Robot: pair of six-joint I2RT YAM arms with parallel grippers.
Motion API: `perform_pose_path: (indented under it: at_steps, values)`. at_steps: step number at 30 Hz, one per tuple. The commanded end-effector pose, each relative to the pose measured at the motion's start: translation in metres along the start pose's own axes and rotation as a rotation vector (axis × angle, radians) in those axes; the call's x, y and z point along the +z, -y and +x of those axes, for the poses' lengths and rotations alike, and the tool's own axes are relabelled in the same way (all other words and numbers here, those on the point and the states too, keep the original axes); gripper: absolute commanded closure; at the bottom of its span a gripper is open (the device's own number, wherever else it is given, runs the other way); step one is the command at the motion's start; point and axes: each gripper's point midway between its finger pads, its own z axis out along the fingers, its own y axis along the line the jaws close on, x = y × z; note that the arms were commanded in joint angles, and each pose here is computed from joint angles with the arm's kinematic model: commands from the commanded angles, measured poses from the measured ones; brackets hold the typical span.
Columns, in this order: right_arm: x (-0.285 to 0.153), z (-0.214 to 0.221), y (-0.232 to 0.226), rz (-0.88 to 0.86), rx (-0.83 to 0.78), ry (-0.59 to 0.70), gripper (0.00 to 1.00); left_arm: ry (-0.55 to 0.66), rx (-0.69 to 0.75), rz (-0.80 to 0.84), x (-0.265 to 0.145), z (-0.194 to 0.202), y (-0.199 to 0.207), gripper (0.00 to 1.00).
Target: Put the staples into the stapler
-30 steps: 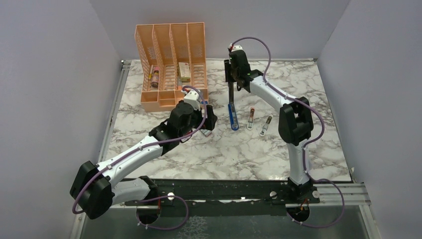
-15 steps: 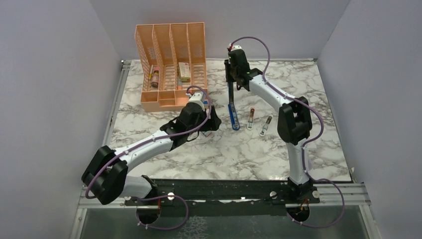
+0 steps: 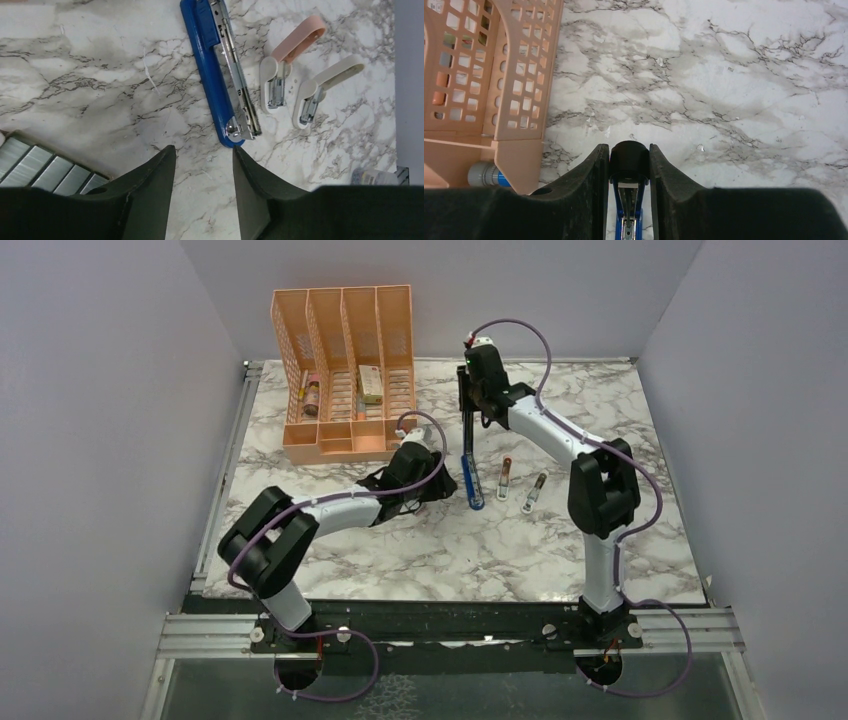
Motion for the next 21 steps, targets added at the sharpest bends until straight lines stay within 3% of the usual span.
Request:
perform_pose_path:
  at_steps: [1,9,16,21]
  values:
    - [-0.020,-0.004,-0.001,-0.005,0.037,0.004,0.74,-0.035,-0.030,0.084,0.025,0.007,0.015,0.57]
    - [-0.026,0.002,-0.004,-0.005,0.059,0.000,0.74,-0.137,-0.016,0.158,0.050,0.031,0.023,0.66]
    - [-0.029,0.002,-0.005,-0.008,0.068,-0.002,0.74,-0.209,-0.069,0.149,0.063,0.050,0.016,0.81]
    - [-0.031,0.004,-0.006,-0.017,0.066,-0.006,0.74,-0.259,-0.096,0.097,0.069,0.066,0.001,0.84]
